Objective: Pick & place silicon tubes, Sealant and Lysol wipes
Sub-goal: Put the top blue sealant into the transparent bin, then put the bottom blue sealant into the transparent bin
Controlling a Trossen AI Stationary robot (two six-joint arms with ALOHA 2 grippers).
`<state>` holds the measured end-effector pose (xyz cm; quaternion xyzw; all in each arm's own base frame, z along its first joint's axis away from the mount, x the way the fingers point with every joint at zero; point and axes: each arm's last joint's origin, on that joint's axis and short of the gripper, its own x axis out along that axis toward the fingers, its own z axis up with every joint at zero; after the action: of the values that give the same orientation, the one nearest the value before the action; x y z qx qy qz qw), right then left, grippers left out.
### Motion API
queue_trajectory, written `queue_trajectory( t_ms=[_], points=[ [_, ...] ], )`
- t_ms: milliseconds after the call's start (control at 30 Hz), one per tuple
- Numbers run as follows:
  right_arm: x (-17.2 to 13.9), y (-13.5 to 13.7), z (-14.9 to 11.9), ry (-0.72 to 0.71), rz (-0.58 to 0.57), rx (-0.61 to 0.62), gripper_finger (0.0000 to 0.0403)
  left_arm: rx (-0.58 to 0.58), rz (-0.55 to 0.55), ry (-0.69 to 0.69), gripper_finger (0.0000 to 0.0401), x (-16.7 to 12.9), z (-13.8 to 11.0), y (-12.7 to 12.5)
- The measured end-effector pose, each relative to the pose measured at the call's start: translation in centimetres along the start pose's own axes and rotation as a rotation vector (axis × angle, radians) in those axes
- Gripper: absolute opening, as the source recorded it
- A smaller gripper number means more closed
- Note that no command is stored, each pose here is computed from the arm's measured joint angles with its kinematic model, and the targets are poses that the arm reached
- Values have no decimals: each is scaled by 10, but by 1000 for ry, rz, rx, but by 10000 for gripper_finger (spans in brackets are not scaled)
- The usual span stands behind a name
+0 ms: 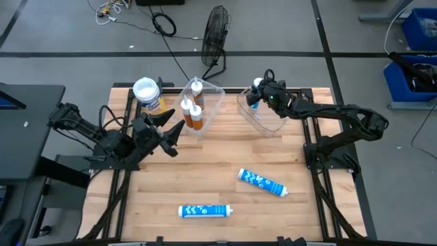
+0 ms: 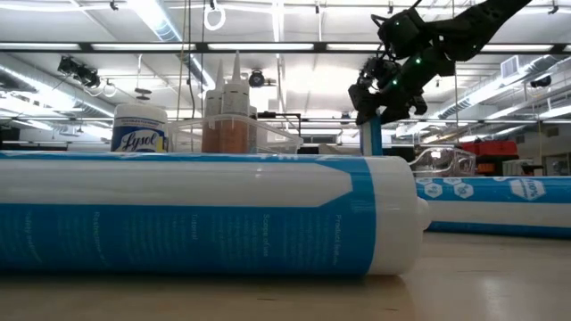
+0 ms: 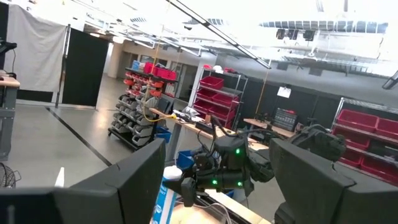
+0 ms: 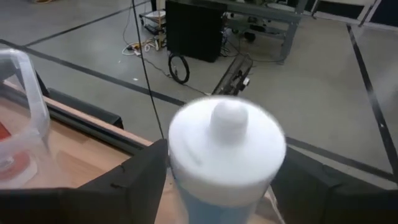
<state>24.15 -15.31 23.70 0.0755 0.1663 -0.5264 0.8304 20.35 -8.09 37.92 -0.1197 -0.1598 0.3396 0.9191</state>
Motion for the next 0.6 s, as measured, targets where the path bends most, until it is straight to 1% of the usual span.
queue_trajectory(
  t_ms=[267,600],
  points=[
    [-3,3,26,-9,0,-73,265,6,-7,5,291,-1,-1,-1],
    [-7,3,41,14,-24,-100,265,13,-15,10,291,-2,-2,-1]
  ],
)
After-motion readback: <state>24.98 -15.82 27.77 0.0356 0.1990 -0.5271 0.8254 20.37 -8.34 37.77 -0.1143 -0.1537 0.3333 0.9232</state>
